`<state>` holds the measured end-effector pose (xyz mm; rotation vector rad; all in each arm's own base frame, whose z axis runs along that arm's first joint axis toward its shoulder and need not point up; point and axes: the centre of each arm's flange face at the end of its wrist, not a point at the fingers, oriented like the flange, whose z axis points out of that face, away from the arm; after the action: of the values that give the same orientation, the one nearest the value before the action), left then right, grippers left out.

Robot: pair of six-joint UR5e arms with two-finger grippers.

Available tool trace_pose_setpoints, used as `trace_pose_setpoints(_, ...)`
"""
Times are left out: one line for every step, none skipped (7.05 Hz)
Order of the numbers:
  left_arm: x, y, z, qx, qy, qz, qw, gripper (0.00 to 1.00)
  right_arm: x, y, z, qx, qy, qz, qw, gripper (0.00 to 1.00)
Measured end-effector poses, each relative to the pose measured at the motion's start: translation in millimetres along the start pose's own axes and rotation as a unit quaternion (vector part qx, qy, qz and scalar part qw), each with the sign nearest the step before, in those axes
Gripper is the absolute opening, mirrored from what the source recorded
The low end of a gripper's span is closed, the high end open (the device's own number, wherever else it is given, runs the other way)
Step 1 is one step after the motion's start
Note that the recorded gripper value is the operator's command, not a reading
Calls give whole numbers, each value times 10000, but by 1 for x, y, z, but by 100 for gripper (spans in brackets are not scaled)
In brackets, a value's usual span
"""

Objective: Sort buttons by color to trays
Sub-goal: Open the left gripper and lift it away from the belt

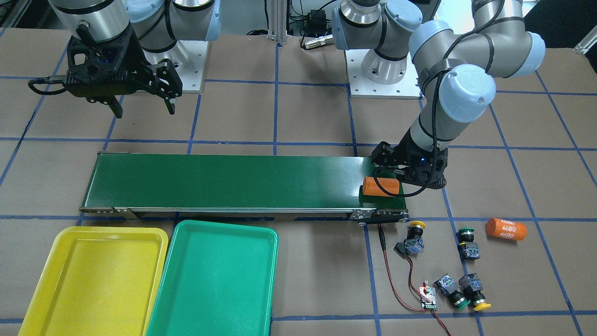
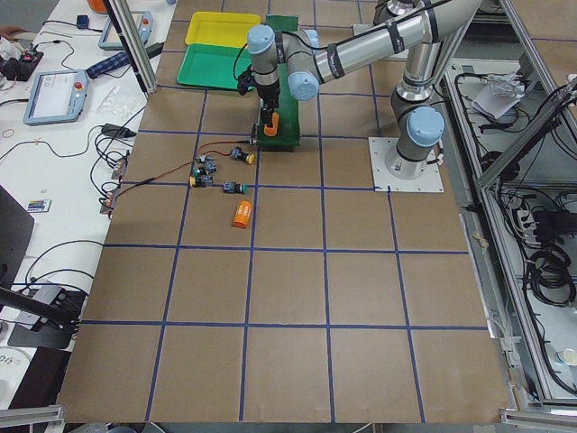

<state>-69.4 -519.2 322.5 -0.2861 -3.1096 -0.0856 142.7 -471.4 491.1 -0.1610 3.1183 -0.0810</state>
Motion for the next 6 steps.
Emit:
trace_pose_setpoints(-38, -5, -17, 125, -39, -212, 9997, 100, 0, 0, 0, 0, 0, 0, 10000, 100)
trace_pose_setpoints(-89, -7, -28, 229, -67, -429, 9988, 100, 0, 0, 0, 0, 0, 0, 10000, 100)
trace_pose_setpoints(-133, -7, -31, 287, -94, -506, 9983, 100, 0, 0, 0, 0, 0, 0, 10000, 100)
trace_pose_setpoints(-168, -8, -23, 324, -139, -411, 9985, 100, 0, 0, 0, 0, 0, 1, 10000, 100)
trace_pose_setpoints(-205, -11, -7, 406, -230, -279, 9985, 100, 1, 0, 0, -1, 2, 7, 10000, 100)
trace_pose_setpoints(-242, -13, 15, 463, -304, -138, 9984, 100, 1, 0, 0, -5, 7, 9, 10000, 100)
